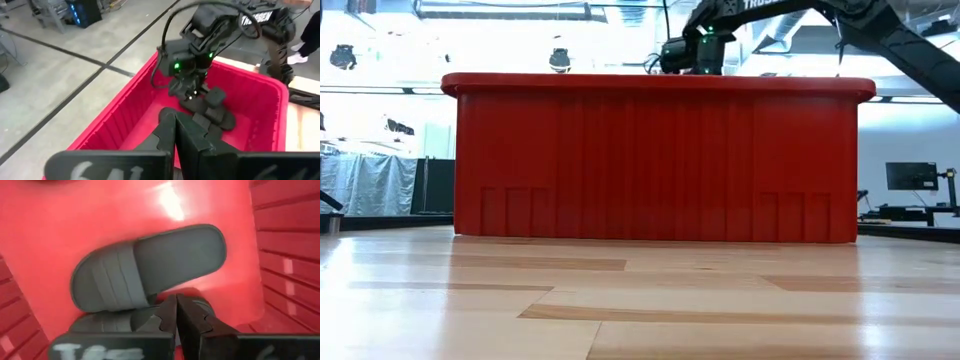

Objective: Pick and place slides into bin
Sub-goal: Adjust the black slippers in the red bin

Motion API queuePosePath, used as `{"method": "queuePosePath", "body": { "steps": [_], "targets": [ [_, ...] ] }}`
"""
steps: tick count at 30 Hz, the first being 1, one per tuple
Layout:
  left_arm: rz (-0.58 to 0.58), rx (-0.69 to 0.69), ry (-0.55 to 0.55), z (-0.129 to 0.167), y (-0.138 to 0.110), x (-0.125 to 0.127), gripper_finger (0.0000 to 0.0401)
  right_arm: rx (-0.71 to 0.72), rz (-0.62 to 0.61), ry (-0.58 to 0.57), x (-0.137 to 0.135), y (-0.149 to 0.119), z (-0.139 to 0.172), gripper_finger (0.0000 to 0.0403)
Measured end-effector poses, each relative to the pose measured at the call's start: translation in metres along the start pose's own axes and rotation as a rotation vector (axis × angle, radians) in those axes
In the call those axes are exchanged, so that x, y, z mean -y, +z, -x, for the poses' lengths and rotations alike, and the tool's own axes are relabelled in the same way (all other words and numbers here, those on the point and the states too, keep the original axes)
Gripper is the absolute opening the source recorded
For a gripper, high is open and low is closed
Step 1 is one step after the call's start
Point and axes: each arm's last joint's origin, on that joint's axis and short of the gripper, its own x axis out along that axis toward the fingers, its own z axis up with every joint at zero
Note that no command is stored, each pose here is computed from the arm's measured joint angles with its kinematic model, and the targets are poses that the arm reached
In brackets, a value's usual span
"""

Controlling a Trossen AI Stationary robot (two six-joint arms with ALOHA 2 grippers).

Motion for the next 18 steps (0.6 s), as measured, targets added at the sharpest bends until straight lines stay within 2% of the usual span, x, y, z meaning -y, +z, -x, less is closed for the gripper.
{"method": "queuePosePath", "body": {
  "steps": [4, 10, 18],
  "targets": [
    [0.001, 0.005, -0.004, 0.005, 0.0, 0.001, 0.0, -0.035, 0.027, 0.012, -0.011, 0.003, -0.012, 0.0],
    [-0.001, -0.006, -0.018, 0.005, -0.001, 0.004, 0.0, -0.167, 0.038, 0.041, -0.016, -0.005, -0.06, 0.0],
    [-0.006, -0.015, -0.037, 0.004, -0.002, 0.008, 0.0, -0.117, 0.071, 0.02, -0.02, 0.0, -0.079, 0.0]
  ]
}}
